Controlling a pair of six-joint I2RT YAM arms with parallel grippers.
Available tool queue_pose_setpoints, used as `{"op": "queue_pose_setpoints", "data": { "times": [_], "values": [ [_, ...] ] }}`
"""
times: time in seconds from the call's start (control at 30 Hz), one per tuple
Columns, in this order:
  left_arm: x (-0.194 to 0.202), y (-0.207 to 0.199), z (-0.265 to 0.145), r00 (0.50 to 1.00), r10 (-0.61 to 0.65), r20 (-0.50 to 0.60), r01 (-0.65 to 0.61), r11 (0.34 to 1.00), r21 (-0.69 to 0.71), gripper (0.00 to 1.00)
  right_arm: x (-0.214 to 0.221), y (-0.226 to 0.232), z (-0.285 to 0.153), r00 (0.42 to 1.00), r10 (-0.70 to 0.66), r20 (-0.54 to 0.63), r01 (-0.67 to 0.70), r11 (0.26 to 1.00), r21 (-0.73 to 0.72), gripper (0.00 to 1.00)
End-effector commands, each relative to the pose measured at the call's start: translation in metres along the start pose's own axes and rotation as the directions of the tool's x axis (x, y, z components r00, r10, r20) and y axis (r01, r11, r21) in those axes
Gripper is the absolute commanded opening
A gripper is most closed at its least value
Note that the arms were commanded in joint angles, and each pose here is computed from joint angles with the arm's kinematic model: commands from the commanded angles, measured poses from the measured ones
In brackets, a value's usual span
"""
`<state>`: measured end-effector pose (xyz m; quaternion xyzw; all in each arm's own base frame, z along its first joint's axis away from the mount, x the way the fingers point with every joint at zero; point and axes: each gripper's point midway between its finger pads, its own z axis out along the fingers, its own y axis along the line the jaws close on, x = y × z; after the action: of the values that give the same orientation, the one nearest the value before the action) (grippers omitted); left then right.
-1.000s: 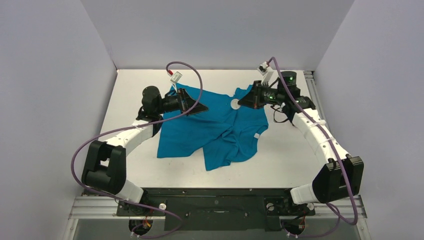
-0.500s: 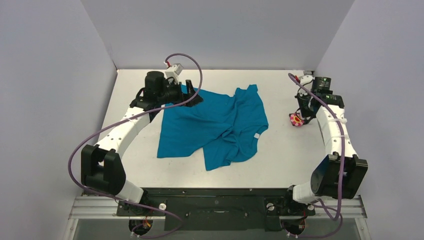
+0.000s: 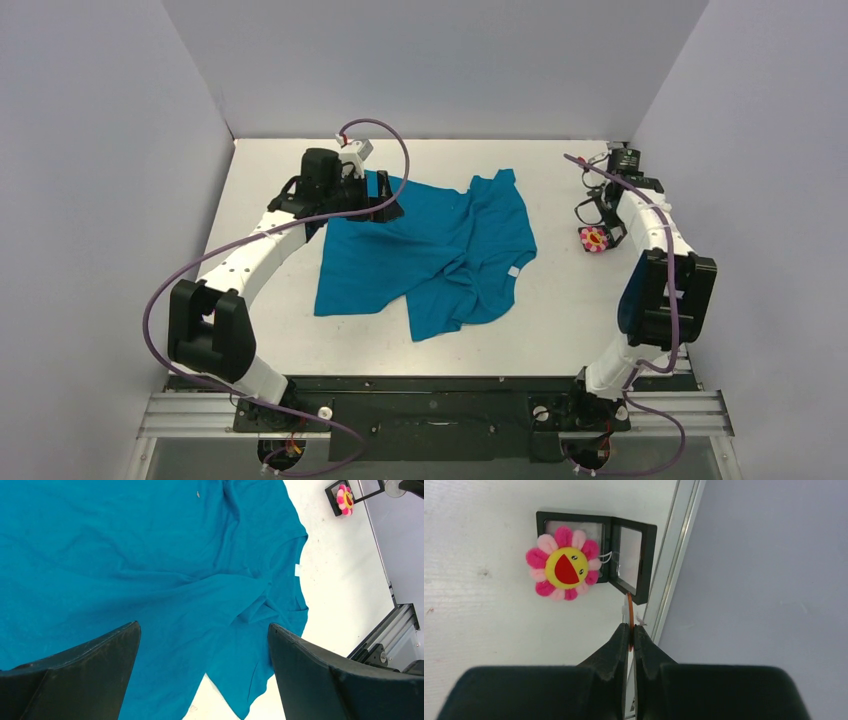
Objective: Remove the brooch from the garment
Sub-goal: Place the brooch in the brooch box.
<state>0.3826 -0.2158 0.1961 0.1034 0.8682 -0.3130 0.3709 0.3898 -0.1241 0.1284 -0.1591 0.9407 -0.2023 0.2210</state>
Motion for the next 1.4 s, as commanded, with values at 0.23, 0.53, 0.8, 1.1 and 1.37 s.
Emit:
{"op": "queue_pose_setpoints", "data": {
  "times": [0.23,0.53,0.8,1.1,1.37],
  "values": [
    [-0.024,-0.009,-0.003,0.998,0.038,0.051,-0.039,0.999,0.015,0.96,-0.034,-0.009,0.025,0.998,-0.063,0.024,0.062,0.996,0.062,0.0],
    [-0.021,-0.008,0.0,0.998,0.037,0.041,-0.038,0.999,0.02,0.96,-0.037,-0.007,0.047,0.994,-0.107,-0.018,0.108,0.99,0.091,0.0],
    [-0.018,-0.006,0.003,0.999,0.035,0.035,-0.036,0.999,0.017,0.96,-0.028,-0.005,0.059,0.987,-0.144,-0.068,0.149,0.984,0.092,0.0],
    [-0.017,-0.004,0.005,0.999,0.038,0.032,-0.039,0.999,0.014,0.96,-0.021,0.003,0.072,0.981,-0.168,-0.094,0.175,0.982,0.068,0.02],
    [-0.019,-0.003,0.004,0.998,0.046,0.038,-0.046,0.999,0.002,0.96,-0.018,0.007,0.074,0.978,-0.18,-0.102,0.187,0.981,0.058,0.18]
  ]
}}
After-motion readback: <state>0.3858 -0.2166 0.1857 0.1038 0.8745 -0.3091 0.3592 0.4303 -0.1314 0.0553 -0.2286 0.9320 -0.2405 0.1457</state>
